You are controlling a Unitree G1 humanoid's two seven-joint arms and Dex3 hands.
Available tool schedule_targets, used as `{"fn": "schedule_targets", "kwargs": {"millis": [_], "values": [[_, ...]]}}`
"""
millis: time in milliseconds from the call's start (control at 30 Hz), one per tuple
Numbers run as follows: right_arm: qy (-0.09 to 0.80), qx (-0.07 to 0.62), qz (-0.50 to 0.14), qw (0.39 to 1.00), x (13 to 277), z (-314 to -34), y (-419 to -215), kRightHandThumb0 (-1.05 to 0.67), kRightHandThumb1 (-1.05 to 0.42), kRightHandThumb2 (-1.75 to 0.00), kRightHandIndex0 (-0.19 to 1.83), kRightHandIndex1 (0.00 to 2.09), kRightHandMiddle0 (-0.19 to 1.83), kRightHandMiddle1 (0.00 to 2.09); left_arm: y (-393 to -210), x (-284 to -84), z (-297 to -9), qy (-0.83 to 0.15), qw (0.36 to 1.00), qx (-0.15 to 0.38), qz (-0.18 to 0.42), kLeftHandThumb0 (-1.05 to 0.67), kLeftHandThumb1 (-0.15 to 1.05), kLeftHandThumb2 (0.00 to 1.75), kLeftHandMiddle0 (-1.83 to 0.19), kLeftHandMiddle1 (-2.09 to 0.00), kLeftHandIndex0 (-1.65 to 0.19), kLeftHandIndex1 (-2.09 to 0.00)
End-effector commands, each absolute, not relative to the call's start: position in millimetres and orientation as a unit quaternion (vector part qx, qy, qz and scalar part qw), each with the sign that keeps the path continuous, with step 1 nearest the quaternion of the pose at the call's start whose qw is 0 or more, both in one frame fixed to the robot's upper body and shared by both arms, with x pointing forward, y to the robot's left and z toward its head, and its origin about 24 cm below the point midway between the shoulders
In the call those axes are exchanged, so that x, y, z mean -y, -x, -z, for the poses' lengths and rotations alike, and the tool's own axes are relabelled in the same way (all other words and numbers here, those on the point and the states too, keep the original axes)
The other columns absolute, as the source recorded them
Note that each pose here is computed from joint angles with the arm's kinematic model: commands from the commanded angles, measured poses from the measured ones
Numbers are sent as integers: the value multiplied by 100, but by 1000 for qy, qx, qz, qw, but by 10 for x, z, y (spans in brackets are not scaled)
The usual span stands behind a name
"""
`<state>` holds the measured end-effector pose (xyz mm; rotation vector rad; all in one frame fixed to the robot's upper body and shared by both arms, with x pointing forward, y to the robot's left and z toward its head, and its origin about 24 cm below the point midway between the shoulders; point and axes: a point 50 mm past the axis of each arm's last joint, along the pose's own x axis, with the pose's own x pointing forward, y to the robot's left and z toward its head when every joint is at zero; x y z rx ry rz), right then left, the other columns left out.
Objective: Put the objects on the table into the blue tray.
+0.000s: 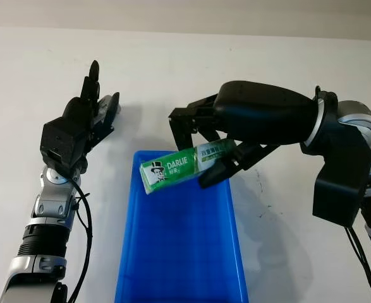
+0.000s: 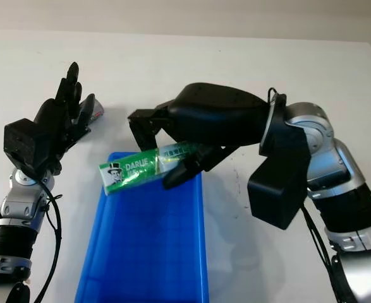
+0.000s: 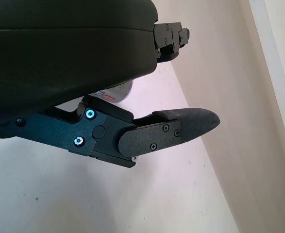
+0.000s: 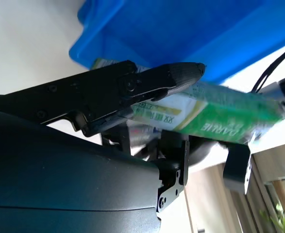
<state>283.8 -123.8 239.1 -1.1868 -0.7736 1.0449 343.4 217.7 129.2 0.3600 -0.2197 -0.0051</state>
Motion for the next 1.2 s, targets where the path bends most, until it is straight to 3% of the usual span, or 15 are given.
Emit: {"fn": "schedule_targets", "kwargs": {"millis": [0,67,233,467,633,800,933,1167], "values": [[519,340,-461,635,1256,-2419,-2822,-66,-104,-7,11,73,17,78,-3422,-2167,-1273,-181,978,106,3,-68,105,61,11,-5,13,-5],[528,337,-465,625,1260,-2419,-2822,-66,-104,-6,-6,26,5,30,-3424,-2166,-1269,-180,978,104,2,-68,105,61,10,-5,13,-5],[549,347,-462,605,1264,-2416,-2820,-56,-102,-5,-19,1,-17,3,-3428,-2161,-1264,-181,978,104,2,-68,105,61,10,-5,13,-6],[478,380,-419,672,1343,-2422,-2918,-66,-105,-22,-19,0,-19,0,-3434,-2149,-1255,-184,978,103,2,-69,105,61,11,-5,13,-5],[393,375,-306,782,1576,-2358,-3144,-78,-105,-40,-19,0,-19,0,-3440,-2130,-1249,-182,978,101,2,-69,105,61,11,-5,14,-5],[305,297,-180,887,1829,-1999,-3501,-79,-105,-60,-19,0,-19,0,-3444,-2127,-1243,-180,979,96,7,-69,105,61,12,-5,14,-5],[252,224,-132,932,1908,-1761,-3611,-69,-105,-71,-19,0,-19,0,-3441,-2145,-1249,-181,978,99,7,-68,105,61,12,-5,13,-5],[182,124,-67,973,2073,-1507,-3681,-70,-105,-70,-19,0,-19,0,-3436,-2179,-1250,-180,979,100,4,-68,105,60,11,-6,14,-5]]}}
